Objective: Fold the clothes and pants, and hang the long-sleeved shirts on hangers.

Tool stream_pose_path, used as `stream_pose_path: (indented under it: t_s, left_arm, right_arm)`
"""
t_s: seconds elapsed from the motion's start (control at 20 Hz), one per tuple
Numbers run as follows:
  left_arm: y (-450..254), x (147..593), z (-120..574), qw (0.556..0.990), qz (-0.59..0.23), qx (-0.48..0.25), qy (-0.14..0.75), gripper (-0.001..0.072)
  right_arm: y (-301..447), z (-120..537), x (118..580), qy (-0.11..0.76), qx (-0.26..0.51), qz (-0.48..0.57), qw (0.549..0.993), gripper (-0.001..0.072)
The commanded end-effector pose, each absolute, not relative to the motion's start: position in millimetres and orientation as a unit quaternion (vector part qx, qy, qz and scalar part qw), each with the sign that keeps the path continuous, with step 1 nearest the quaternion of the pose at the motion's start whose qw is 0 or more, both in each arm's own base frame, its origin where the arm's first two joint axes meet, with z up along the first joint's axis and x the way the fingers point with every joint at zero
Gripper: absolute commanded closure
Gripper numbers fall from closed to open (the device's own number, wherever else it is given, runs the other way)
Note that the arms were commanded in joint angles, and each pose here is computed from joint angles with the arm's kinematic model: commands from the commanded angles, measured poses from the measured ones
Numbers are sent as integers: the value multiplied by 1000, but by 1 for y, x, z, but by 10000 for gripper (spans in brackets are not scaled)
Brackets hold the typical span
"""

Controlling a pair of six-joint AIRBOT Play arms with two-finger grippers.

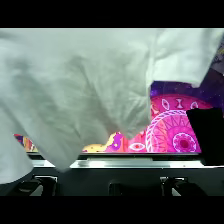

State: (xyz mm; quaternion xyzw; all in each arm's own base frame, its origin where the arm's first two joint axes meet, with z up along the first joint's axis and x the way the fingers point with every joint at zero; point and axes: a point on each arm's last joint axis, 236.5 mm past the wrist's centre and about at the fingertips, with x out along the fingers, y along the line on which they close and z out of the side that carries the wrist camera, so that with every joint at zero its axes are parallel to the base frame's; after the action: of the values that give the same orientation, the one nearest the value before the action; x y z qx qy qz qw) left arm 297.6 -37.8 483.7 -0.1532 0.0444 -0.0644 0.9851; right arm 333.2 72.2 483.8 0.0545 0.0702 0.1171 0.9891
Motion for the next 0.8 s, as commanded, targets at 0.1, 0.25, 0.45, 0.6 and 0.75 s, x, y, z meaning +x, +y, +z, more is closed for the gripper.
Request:
stream_pose_path:
  t_s: [0.1,0.25,0.45,0.6,0.75]
  left_arm:
    - [-38,424,317,955,-17,-120,270,692]
    - [-43,488,188,909,-1,-103,403,691]
    - [-50,519,33,835,13,-101,540,691]
    - [-50,517,-40,794,23,-96,599,691]
    - [-50,514,-71,776,27,-93,623,691]
  right_arm:
    - [114,325,490,253,93,132,954,682]
    - [134,188,552,381,121,127,908,682]
    - [159,49,572,504,179,121,836,682]
    - [172,-11,565,562,211,117,791,682]
    - [177,-26,559,582,219,121,773,675]
